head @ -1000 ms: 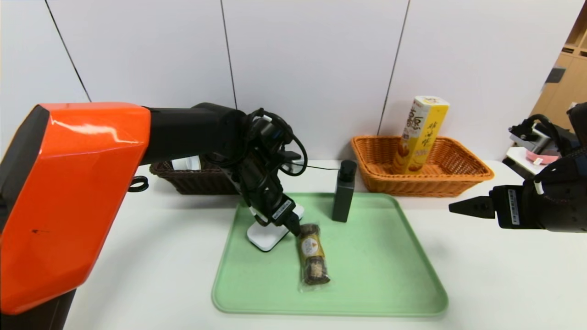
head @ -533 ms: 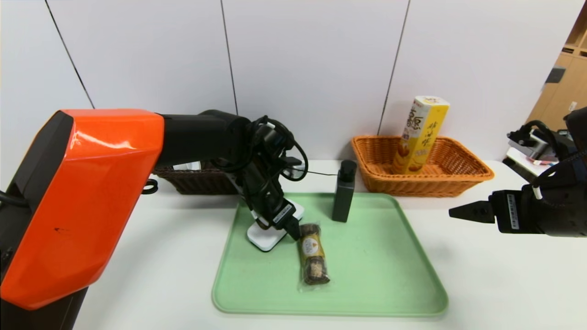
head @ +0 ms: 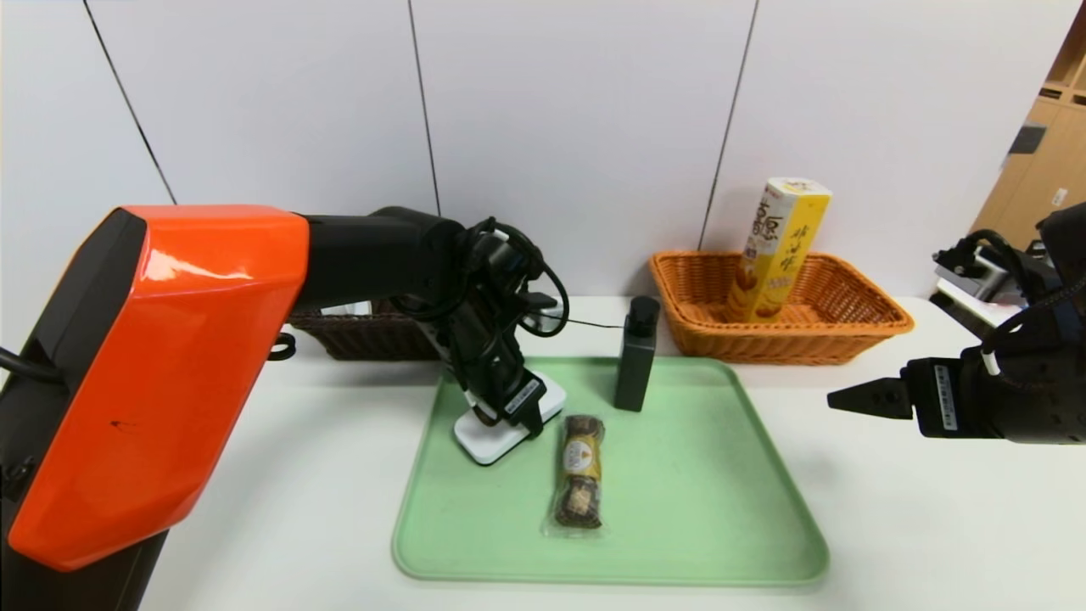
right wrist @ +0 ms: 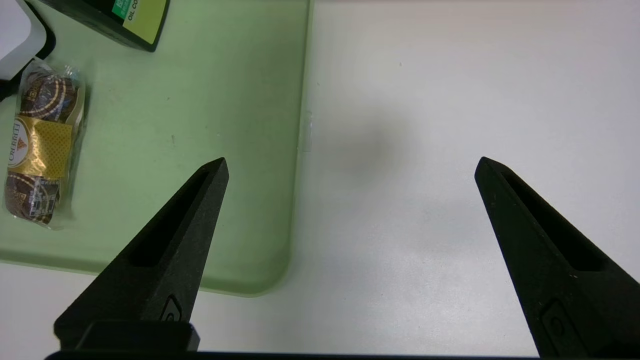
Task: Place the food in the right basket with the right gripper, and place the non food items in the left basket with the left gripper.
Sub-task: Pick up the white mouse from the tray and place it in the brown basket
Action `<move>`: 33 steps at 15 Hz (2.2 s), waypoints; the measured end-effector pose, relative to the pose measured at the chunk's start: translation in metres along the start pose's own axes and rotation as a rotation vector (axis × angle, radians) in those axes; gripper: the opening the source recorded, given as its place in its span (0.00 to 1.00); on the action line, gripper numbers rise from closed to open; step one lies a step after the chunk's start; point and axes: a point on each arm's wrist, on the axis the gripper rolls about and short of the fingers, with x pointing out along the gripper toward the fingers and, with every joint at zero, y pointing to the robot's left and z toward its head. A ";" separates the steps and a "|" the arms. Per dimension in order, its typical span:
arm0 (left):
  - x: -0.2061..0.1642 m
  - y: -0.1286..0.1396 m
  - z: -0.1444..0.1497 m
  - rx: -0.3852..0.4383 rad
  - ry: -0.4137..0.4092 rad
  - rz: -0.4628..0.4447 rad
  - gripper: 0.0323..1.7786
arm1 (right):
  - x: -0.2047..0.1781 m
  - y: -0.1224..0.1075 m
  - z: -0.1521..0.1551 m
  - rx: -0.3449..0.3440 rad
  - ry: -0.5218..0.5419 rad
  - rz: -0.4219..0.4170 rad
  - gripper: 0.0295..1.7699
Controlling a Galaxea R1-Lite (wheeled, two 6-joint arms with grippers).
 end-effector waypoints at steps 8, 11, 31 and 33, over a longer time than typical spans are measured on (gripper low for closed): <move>-0.060 -0.026 -0.004 0.035 -0.057 -0.063 0.55 | -0.001 -0.001 -0.003 0.009 0.006 0.006 0.96; -0.108 -0.038 0.001 0.007 -0.245 -0.042 0.55 | -0.002 -0.002 -0.003 0.047 0.005 0.004 0.96; -0.095 0.144 0.002 -0.488 -0.647 0.484 0.55 | -0.007 -0.006 -0.006 0.073 0.016 0.116 0.97; -0.078 0.151 0.002 -0.498 -0.622 0.502 0.55 | -0.006 -0.008 -0.006 0.080 0.018 0.126 0.97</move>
